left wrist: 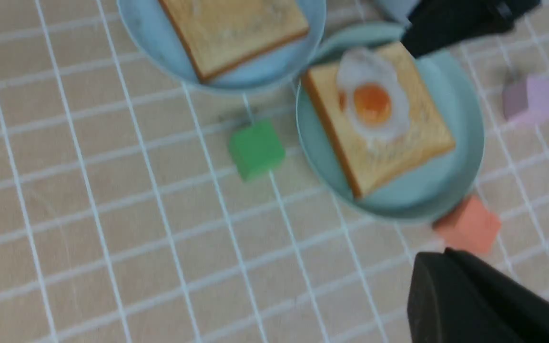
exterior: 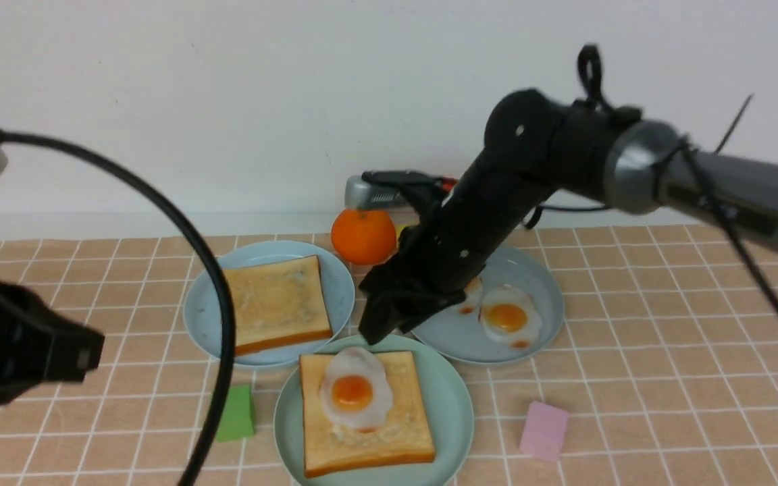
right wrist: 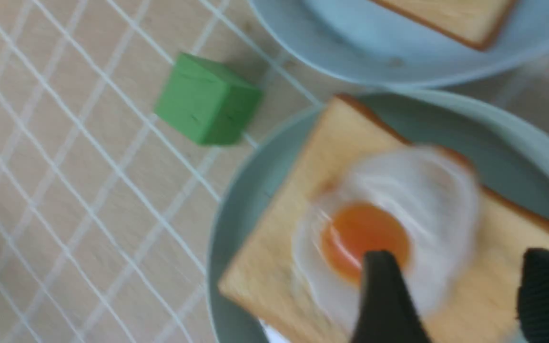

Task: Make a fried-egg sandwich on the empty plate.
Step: Use the left arm to grab a slice of bread

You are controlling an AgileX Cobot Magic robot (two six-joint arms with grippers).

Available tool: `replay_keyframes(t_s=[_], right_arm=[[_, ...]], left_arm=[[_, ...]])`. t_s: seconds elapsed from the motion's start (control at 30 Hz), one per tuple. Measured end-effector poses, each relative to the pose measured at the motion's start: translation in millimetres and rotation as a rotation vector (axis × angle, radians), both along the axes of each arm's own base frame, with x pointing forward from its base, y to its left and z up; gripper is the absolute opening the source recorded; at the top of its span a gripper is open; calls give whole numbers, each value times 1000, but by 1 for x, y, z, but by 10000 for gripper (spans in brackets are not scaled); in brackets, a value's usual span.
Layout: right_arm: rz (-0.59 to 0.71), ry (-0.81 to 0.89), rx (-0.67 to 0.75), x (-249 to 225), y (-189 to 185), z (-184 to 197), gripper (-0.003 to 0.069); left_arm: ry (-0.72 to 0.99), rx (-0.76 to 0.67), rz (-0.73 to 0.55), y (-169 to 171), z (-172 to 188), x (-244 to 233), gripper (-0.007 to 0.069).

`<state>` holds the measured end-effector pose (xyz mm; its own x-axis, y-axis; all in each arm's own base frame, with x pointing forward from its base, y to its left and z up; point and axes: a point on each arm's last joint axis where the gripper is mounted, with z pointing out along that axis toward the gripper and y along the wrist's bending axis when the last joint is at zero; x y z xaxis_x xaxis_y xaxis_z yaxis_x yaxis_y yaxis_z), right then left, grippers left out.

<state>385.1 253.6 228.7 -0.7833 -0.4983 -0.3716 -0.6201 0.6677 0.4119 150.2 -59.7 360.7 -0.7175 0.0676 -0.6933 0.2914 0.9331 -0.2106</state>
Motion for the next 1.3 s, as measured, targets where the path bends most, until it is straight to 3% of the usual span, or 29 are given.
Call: replay_keyframes(t_s=[0.2,0.4,0.47,0.7,0.83,1.03,1.17,1.3], right_arm=[[22,-105,-106,-27,-26,69,422],[-4,-155,-111,-53,-44,111,354],[-6,-148,-87,-72,-52,121,298],[19,-150,-15,-122,-69,122,182],[-6,-280,24,-150,-87,122,154],[-78,-503,100,-187,-113,126,153],[-88,-542,115,-205,-124,124,148],[-77,-541,117,-214,-128,123,71]], left_arm=[[-69,-127,147,-6,-27,35,20],[83,-217,340,-8,-55,78,57],[175,-202,399,-5,-64,106,97],[326,-110,396,-9,-87,169,248],[358,-60,364,-16,-102,206,343],[411,-43,393,-10,-132,244,369],[456,-51,425,-2,-154,257,372],[492,-54,425,-2,-176,264,372]])
